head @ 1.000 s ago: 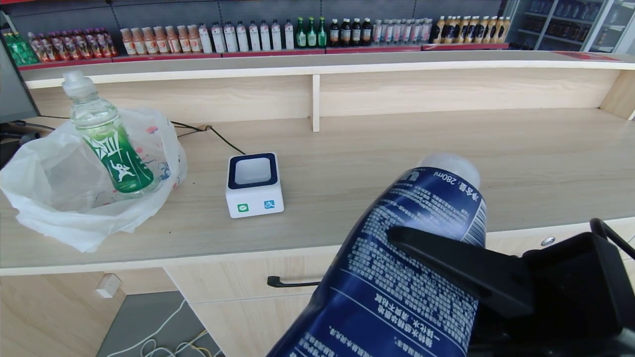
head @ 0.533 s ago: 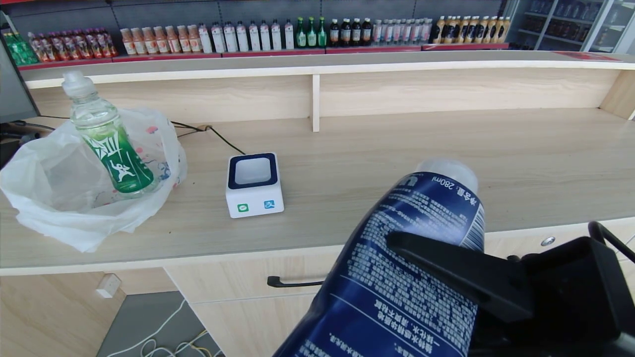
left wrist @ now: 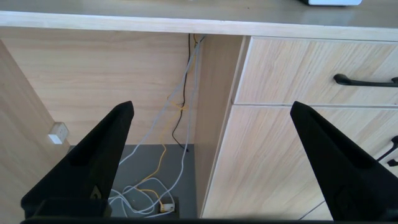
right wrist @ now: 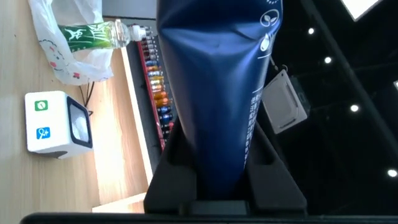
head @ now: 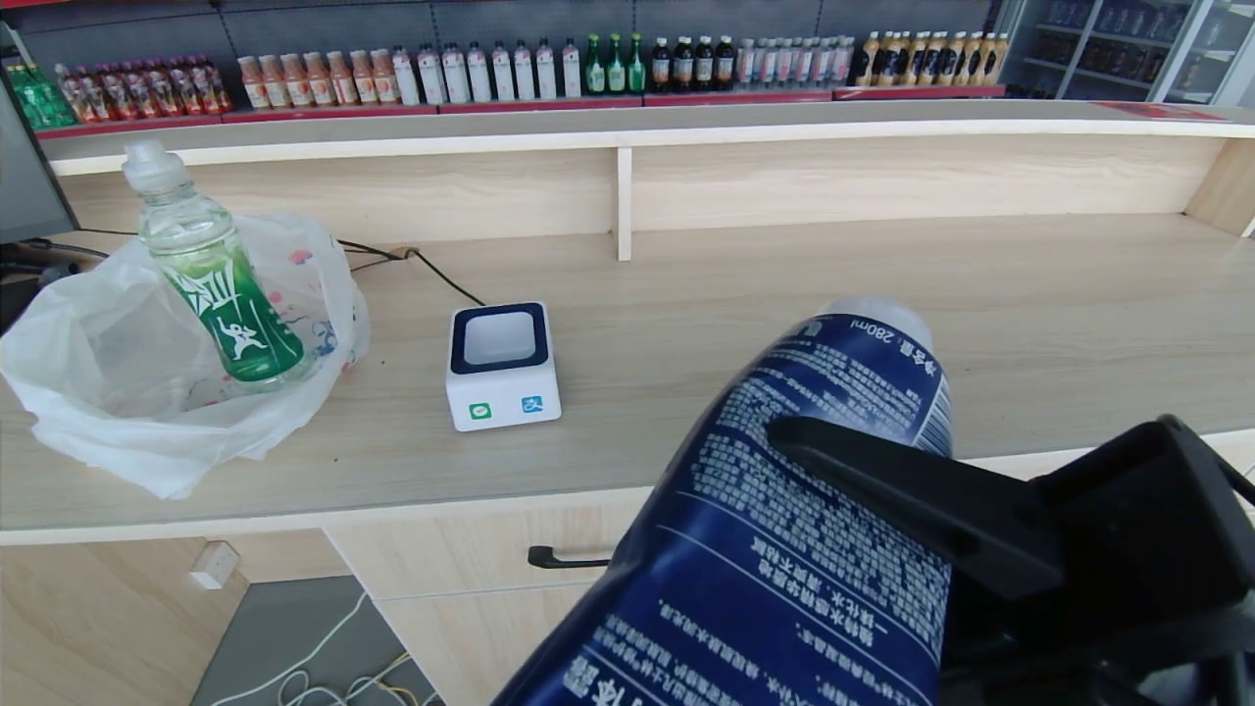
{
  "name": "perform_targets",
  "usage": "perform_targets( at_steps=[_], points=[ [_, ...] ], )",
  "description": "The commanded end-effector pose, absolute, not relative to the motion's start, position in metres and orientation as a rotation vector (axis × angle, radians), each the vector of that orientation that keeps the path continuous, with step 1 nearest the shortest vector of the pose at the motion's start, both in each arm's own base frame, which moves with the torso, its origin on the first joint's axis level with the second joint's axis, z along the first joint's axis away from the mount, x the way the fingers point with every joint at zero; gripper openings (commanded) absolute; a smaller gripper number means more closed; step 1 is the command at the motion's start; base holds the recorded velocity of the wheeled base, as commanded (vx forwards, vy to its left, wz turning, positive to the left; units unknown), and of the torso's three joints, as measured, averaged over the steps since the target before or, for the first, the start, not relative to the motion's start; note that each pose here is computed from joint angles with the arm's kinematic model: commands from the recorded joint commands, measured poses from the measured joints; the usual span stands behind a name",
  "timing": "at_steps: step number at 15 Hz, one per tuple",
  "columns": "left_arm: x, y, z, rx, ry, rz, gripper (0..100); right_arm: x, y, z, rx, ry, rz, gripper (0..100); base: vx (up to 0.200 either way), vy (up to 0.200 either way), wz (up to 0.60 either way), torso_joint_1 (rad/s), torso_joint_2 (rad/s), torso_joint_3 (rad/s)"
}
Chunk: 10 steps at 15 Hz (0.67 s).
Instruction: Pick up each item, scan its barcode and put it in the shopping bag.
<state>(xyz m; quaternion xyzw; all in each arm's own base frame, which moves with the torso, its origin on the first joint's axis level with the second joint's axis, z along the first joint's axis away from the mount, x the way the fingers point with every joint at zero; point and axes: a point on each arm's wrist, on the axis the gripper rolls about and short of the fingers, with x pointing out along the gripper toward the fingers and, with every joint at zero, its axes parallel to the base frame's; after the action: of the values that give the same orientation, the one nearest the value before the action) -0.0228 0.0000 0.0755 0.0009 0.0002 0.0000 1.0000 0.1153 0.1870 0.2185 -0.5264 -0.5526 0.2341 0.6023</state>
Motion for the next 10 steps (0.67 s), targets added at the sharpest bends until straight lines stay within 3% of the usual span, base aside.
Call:
perform_targets(
  at_steps=[1, 4, 10],
  points=[
    [-0.023, 0.000, 0.075, 0.002, 0.000, 0.000, 100, 0.120, 0.193, 0.214, -1.190, -1.244, 0.589, 0, 0.000, 0.000, 0.00, 0.000, 0.00, 0.000],
    [-0.023, 0.000, 0.075, 0.002, 0.000, -0.002, 100, 0.124, 0.192, 0.212, -1.126, -1.178, 0.625, 0, 0.000, 0.000, 0.00, 0.000, 0.00, 0.000],
    [-0.023, 0.000, 0.075, 0.002, 0.000, -0.002, 100, 0.127, 0.206, 0.196, -0.726, -0.844, 0.836, 0, 0.000, 0.000, 0.00, 0.000, 0.00, 0.000]
  ],
)
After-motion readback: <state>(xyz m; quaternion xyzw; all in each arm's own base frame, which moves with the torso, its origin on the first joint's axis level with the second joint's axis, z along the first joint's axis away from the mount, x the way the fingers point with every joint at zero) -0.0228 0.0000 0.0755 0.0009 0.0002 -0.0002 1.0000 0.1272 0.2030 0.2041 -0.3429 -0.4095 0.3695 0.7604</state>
